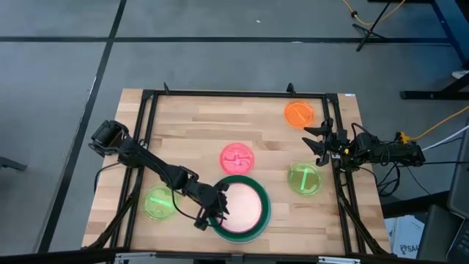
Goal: Stack plastic plates
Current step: Stack the transparent pink plate on the cream plate
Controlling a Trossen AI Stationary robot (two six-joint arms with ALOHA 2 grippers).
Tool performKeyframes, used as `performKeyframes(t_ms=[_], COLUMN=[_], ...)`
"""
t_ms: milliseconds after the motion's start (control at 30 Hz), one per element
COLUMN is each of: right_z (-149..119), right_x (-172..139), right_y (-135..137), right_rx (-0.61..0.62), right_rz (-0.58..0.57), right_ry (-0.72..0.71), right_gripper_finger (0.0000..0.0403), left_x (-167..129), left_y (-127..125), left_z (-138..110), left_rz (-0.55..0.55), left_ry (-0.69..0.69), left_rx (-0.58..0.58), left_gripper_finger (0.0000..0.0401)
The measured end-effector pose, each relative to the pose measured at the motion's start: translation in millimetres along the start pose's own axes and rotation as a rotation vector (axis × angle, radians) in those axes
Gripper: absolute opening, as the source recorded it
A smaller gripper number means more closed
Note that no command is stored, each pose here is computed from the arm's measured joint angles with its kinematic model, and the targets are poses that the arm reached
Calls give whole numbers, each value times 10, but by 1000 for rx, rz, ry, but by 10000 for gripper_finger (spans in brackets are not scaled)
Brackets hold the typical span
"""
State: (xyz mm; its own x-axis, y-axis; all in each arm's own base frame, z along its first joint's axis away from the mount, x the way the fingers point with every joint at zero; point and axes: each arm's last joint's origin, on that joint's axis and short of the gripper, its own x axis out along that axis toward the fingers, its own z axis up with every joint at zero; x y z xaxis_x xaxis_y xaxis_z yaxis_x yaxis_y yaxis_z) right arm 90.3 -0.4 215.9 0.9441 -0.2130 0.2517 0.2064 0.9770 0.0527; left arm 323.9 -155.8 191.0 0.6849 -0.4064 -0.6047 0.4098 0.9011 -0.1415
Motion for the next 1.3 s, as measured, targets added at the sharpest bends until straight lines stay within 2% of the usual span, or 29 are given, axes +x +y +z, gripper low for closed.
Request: performKeyframes(t_ms=[233,300,367,467,533,633,800,1033,1200,1300], right_z=[0,0,-1,0,0,0,-1,-6,-7,-7], right_x=[0,0,0,0,0,0,0,0,0,0], right_y=[0,0,0,0,0,0,0,0,0,0], right_rx=[0,0,0,0,0,0,0,-2,-3,-2], right_rz=[0,0,0,0,0,0,0,0,0,0], right_ry=[0,0,1,0,0,0,1,6,7,7], right_gripper_finger=[188,188,188,188,188,188,188,188,188,188], left_x=[-90,-156,-226,-331,-380,-428,-543,-718,-831,-889], left_y=[45,96,176,347,486,709,1117,1539,1789,1911], left_z=[37,65,101,154,152,124,67,-58,-227,-330], left_rz=[17,58,152,350,442,502,615,790,839,797], left_ry=[8,27,19,-20,-14,13,17,29,31,31], left_rx=[-7,3,-8,-78,-107,-150,-304,-408,-536,-625], left_gripper_finger=[105,105,105,109,117,140,182,188,187,187])
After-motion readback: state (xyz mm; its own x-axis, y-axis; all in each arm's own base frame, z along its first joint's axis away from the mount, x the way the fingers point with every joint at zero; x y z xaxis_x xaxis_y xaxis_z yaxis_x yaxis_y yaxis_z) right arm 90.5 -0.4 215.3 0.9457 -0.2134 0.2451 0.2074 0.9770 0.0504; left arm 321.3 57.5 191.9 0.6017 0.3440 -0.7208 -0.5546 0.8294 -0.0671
